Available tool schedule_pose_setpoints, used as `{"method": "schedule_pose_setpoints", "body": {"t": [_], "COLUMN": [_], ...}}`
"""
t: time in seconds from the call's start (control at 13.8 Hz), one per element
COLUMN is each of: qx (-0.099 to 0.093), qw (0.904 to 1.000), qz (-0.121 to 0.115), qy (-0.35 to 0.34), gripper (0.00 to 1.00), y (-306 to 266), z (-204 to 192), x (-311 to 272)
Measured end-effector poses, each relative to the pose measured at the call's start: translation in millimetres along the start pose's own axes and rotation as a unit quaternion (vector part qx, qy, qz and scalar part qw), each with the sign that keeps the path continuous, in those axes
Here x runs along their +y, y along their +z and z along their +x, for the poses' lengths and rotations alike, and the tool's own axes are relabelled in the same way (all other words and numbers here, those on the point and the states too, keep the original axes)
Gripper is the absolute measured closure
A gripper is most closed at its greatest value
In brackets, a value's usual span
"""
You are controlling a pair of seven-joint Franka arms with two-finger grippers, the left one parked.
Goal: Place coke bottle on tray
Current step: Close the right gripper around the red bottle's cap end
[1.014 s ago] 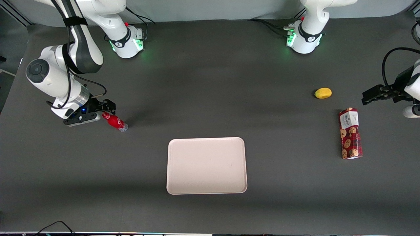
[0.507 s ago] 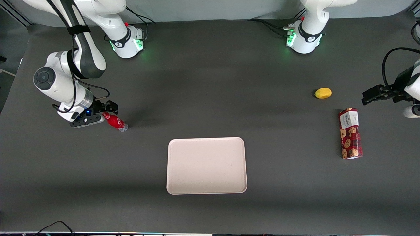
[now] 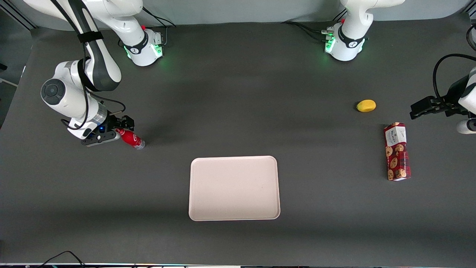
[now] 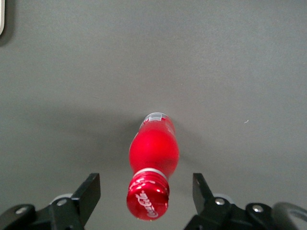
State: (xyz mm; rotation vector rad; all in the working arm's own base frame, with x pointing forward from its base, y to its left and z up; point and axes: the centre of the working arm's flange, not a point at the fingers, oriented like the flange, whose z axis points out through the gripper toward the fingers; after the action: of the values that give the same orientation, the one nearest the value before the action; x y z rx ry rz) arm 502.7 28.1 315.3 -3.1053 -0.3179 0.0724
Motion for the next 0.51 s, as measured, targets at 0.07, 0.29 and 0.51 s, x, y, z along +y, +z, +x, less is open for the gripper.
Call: {"method": "schedule_pose_setpoints", "body": {"t": [0.07,0.29,0.51], "qx": [-0.001,-0.002,-0.002], "qw": [1.0000,1.0000,1.0000], "qz": [0.000,0.000,0.000], "qy": [0.000,0.000,-0.003], "gripper": [0.26,0.60,0.67], "y": [0.7,1.7,0.9], "z": [-0.6,-1.4,-1.4], "x": [0.3,0.5,1.3]}}
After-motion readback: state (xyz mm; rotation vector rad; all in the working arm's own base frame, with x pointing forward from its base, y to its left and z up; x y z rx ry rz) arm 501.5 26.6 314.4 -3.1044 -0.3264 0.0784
